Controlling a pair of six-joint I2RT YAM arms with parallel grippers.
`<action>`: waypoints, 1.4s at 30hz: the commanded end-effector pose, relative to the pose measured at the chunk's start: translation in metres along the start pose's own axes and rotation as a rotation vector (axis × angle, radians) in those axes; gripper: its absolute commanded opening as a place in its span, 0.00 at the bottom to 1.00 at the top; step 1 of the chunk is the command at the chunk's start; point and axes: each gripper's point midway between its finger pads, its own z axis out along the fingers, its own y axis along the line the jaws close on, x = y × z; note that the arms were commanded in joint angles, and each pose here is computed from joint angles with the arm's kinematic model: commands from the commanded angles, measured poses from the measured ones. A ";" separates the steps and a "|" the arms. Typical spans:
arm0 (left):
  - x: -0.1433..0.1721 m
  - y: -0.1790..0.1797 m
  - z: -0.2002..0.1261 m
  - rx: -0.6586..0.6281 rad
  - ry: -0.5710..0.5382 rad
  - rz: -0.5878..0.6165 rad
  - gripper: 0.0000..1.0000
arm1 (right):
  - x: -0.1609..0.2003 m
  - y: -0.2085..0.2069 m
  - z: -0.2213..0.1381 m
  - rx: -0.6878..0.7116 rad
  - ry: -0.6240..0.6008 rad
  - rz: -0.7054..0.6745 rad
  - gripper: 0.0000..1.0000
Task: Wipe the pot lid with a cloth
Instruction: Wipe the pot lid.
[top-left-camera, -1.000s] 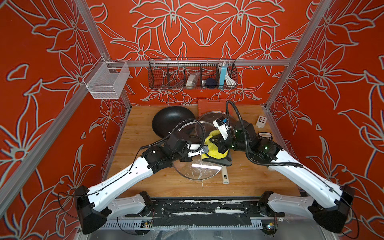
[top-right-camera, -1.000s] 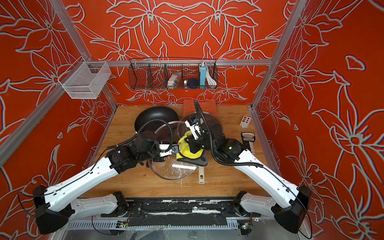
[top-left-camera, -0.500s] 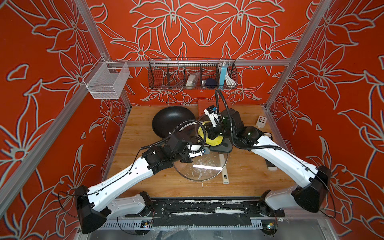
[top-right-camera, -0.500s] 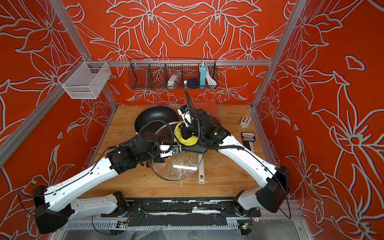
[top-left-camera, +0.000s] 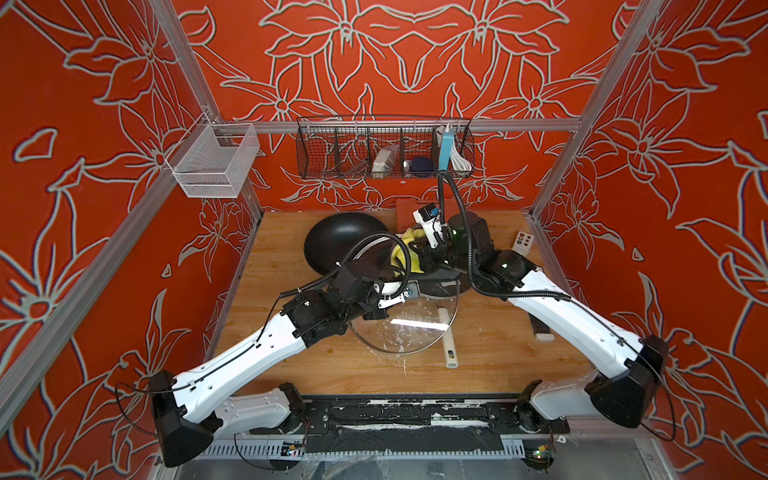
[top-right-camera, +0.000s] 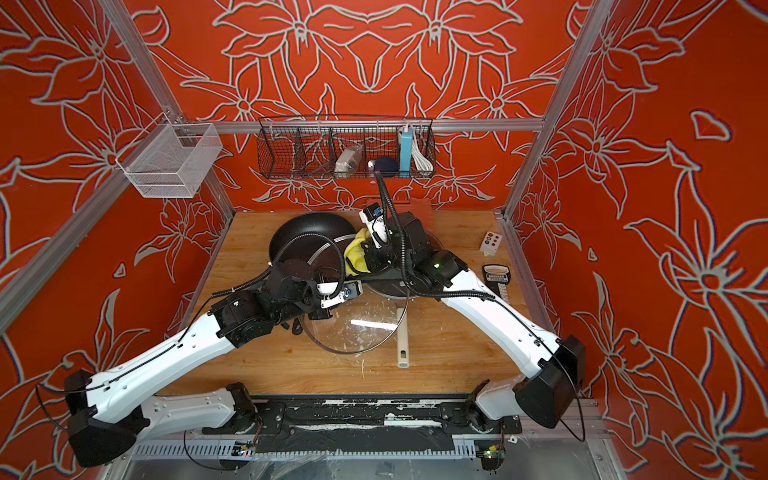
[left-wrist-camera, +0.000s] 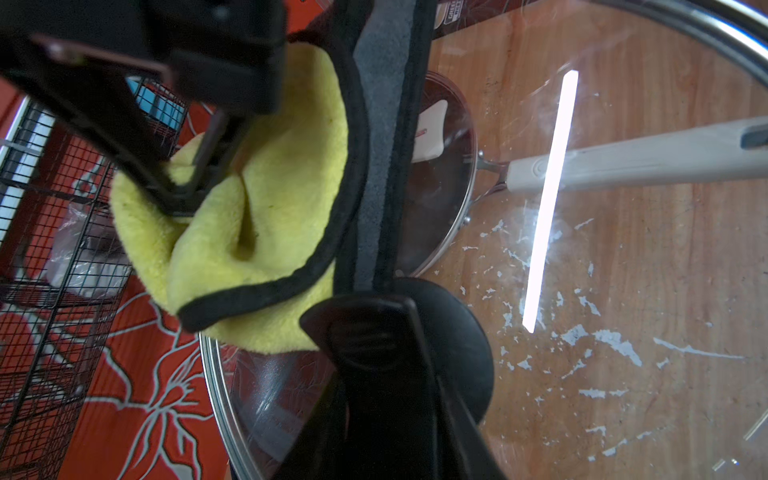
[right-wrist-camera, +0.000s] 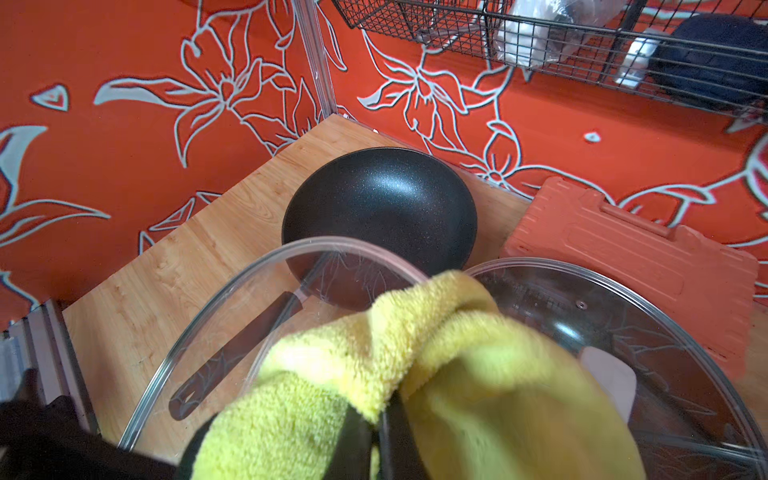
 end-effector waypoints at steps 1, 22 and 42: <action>-0.058 0.066 -0.033 -0.228 -0.208 -0.108 0.00 | 0.012 -0.003 -0.018 0.024 0.013 -0.019 0.00; -0.055 0.076 -0.021 -0.262 -0.158 -0.195 0.00 | 0.071 0.013 -0.080 -0.026 0.048 0.068 0.00; -0.047 0.072 -0.025 -0.247 -0.140 -0.290 0.00 | -0.002 0.009 -0.019 -0.038 -0.038 0.008 0.00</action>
